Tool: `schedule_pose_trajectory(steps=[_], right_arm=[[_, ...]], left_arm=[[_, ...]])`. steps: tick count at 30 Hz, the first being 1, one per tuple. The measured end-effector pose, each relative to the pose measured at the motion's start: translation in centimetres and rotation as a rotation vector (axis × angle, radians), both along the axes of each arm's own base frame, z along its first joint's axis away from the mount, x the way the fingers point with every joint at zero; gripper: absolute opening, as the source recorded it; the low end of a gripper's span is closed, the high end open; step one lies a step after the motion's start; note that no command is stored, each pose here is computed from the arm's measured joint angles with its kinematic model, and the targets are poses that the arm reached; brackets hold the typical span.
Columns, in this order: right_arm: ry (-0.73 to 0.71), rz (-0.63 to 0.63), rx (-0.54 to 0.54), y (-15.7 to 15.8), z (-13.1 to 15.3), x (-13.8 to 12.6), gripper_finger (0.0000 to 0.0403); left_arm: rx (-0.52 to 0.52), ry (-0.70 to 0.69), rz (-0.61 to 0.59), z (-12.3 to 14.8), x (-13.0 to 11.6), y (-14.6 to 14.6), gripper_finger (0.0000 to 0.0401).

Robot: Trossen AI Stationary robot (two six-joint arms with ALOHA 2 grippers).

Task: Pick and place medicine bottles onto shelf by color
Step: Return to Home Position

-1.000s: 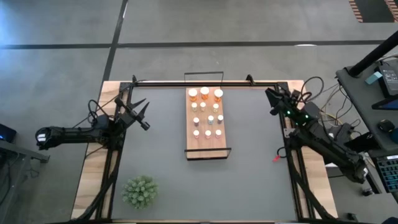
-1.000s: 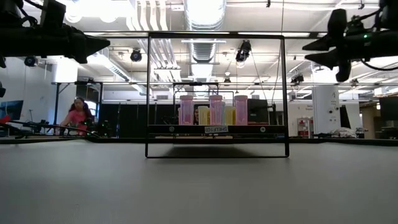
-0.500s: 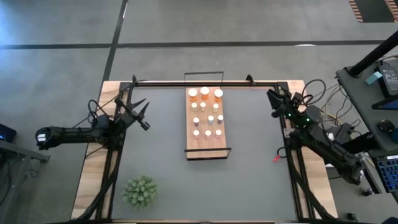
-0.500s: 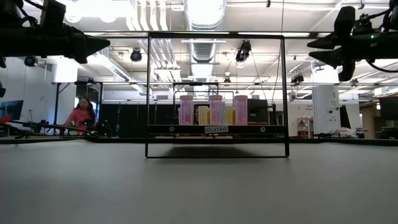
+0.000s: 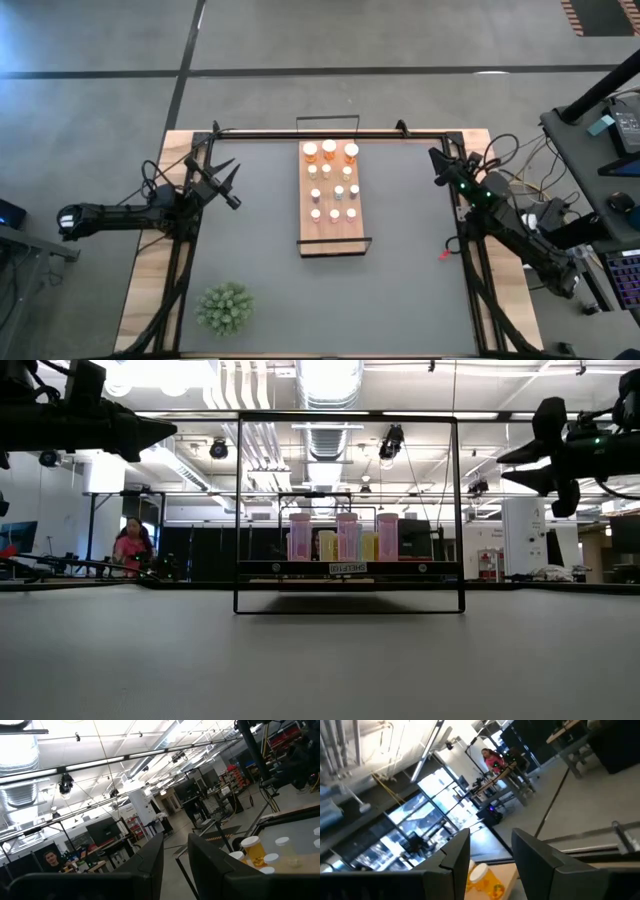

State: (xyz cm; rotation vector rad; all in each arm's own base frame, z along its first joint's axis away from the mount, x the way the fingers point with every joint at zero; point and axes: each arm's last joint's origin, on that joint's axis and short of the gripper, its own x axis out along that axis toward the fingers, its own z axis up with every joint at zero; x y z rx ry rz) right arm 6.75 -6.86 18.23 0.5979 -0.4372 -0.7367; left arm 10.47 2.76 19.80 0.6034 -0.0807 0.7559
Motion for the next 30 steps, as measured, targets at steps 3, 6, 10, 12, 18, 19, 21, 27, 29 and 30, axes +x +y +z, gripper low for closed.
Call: schedule_pose_trajectory(steps=[3,6,10,12,18,19,21,27,29,30], right_arm=[[0.058,-0.005,-0.052,0.05,-0.01,0.06,0.0134],[0.086,0.006,-0.081,0.18,0.0,0.18,0.0134],[0.057,0.022,-0.055,0.24,0.0,0.24,0.0134],[0.04,0.026,-0.039,0.24,0.0,0.24,0.0134],[0.047,0.024,-0.046,0.24,0.0,0.24,0.0134],[0.048,0.024,-0.046,0.24,-0.01,0.25,0.0134],[0.048,0.024,-0.046,0.24,-0.01,0.25,0.0134],[0.048,0.024,-0.046,0.24,-0.01,0.25,0.0134],[0.048,0.024,-0.046,0.24,-0.01,0.25,0.0134],[0.048,0.024,-0.046,0.24,-0.01,0.25,0.0134]], left_arm=[[0.0,0.0,0.0,0.0,0.0,0.0,0.0072],[0.0,0.0,0.0,-0.01,0.0,0.0,0.0072],[0.0,0.0,0.0,-0.01,0.0,0.0,0.0072],[0.0,0.0,0.0,-0.01,0.0,0.0,0.0072],[0.0,0.0,0.0,0.0,0.0,0.0,0.0072],[0.0,0.0,0.0,0.0,0.0,0.0,0.0072],[0.0,0.0,0.0,0.0,0.0,0.0,0.0072],[0.0,0.0,0.0,0.0,0.0,0.0,0.0072],[0.0,0.0,0.0,-0.01,0.0,0.0,0.0072],[0.0,0.001,0.0,-0.02,0.0,0.0,0.0072]])
